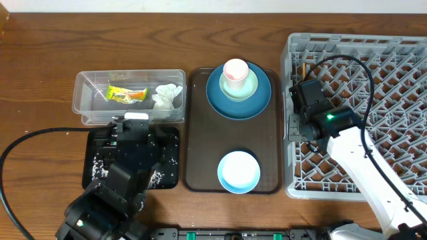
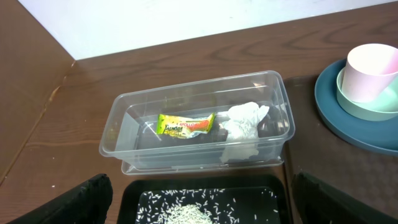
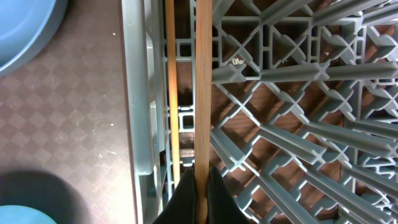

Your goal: Sort waste into correct bins and load items into the dishwasher rack

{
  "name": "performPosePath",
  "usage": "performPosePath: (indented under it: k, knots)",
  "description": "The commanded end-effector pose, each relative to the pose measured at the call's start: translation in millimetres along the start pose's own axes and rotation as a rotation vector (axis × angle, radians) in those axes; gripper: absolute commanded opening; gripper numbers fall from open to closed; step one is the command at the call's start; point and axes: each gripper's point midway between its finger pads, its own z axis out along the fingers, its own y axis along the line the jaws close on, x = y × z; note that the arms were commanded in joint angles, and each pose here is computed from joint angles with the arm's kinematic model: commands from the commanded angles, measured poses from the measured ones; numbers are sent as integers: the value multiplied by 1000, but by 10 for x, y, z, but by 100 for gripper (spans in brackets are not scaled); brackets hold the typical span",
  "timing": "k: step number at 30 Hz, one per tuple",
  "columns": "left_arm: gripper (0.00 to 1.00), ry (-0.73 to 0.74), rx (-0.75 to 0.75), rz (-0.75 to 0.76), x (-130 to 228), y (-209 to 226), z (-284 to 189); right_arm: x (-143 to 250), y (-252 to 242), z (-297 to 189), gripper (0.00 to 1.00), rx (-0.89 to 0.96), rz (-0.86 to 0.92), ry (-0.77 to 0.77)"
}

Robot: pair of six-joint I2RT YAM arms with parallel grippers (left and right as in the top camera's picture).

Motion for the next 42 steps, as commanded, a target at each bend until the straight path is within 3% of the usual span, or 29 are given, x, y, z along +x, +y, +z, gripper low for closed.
performPosePath:
  k: [1, 19, 25, 32, 42]
  knots:
    - [95, -24, -18, -31, -100, 57, -51, 28, -62, 61, 1, 29, 19, 15]
    - [95, -24, -18, -31, -100, 57, -51, 104, -52, 239, 2, 59, 1, 78]
    - [95, -24, -18, -31, -100, 57, -51, 104, -52, 239, 16, 59, 1, 78]
    - [95, -24, -18, -31, -100, 57, -51, 104, -49, 239, 17, 57, 2, 78]
    - [95, -24, -18, -31, -100, 57, -51, 145, 355, 193, 23, -177, -70, 120]
